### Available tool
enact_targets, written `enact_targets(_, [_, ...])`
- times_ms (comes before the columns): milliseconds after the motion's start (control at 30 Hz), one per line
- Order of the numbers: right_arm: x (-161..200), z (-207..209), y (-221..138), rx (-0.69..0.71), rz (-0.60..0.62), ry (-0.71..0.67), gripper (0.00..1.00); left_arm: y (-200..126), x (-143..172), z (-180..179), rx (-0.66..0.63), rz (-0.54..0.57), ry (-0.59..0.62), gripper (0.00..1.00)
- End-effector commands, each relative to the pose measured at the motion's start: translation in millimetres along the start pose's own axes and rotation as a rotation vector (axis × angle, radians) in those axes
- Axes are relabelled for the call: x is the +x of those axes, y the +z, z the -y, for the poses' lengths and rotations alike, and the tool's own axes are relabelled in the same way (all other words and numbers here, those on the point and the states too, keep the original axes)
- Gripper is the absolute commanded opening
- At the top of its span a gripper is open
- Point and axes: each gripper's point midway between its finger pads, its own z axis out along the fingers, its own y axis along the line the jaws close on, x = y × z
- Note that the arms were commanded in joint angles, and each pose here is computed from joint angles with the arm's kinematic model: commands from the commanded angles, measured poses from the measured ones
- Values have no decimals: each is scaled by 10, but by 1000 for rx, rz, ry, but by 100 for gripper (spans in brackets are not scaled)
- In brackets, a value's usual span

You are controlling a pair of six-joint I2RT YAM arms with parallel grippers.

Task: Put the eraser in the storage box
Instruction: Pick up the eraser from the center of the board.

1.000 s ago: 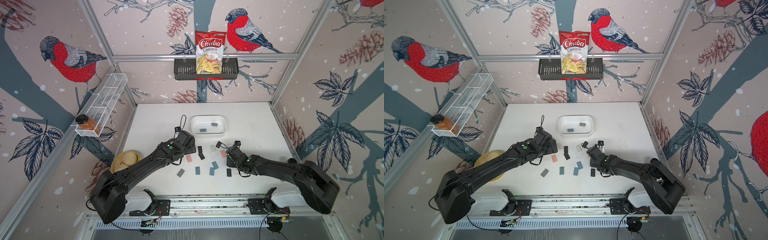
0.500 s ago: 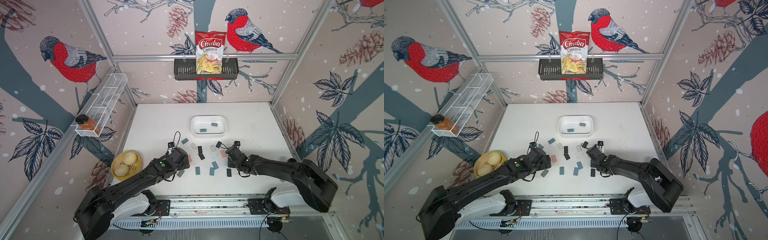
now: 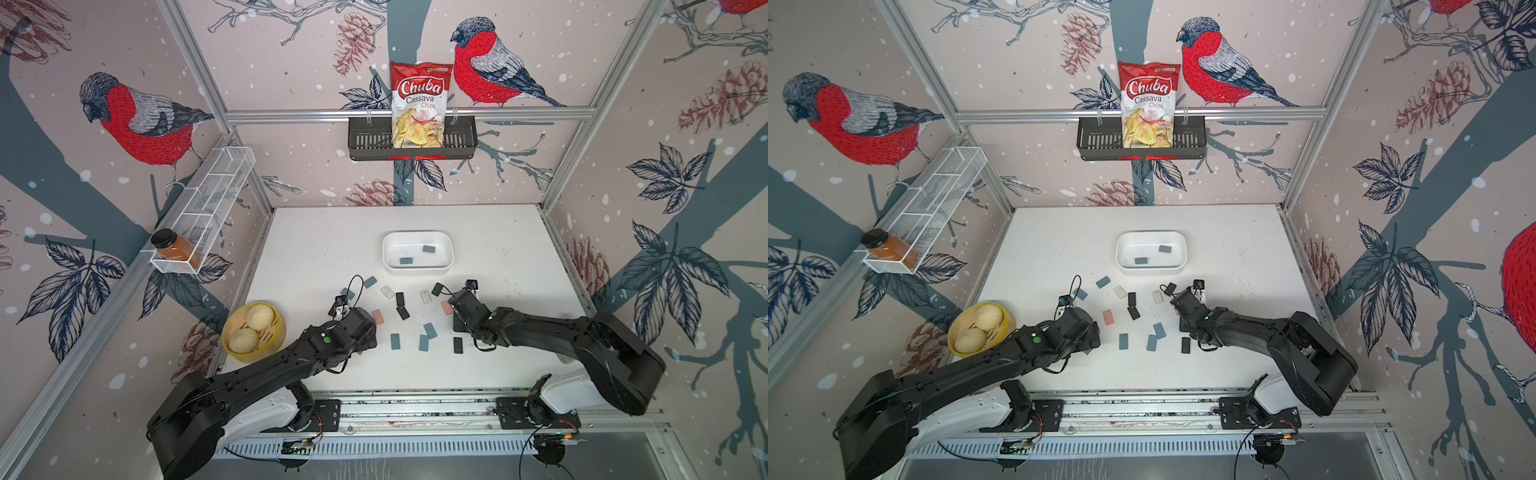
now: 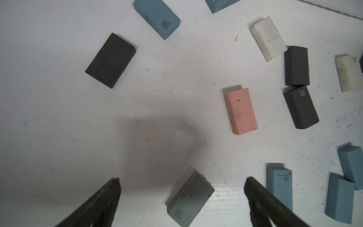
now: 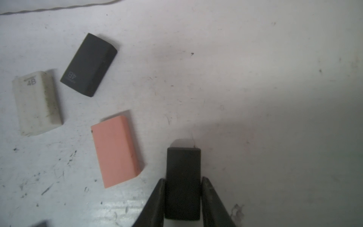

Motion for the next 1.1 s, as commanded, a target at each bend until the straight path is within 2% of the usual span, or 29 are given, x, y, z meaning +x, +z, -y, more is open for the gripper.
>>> enact_targets(0, [68, -2, 7, -5, -33, -20, 31, 21, 9, -59, -29, 11, -4, 99])
enact_targets(200, [49, -9, -19, -12, -29, -15, 22, 44, 71, -98, -32, 4, 6, 99])
enact_targets(433, [-18, -15, -82, -15, -11, -7, 15, 77, 159, -50, 4, -16, 55, 94])
enact_targets(833, [-176, -67, -234, -46, 30, 22, 10, 188, 269, 34, 38, -42, 136, 86])
enact_targets(1067, [-268, -70, -348, -61, 60, 39, 8, 278, 343, 47, 19, -80, 166, 77])
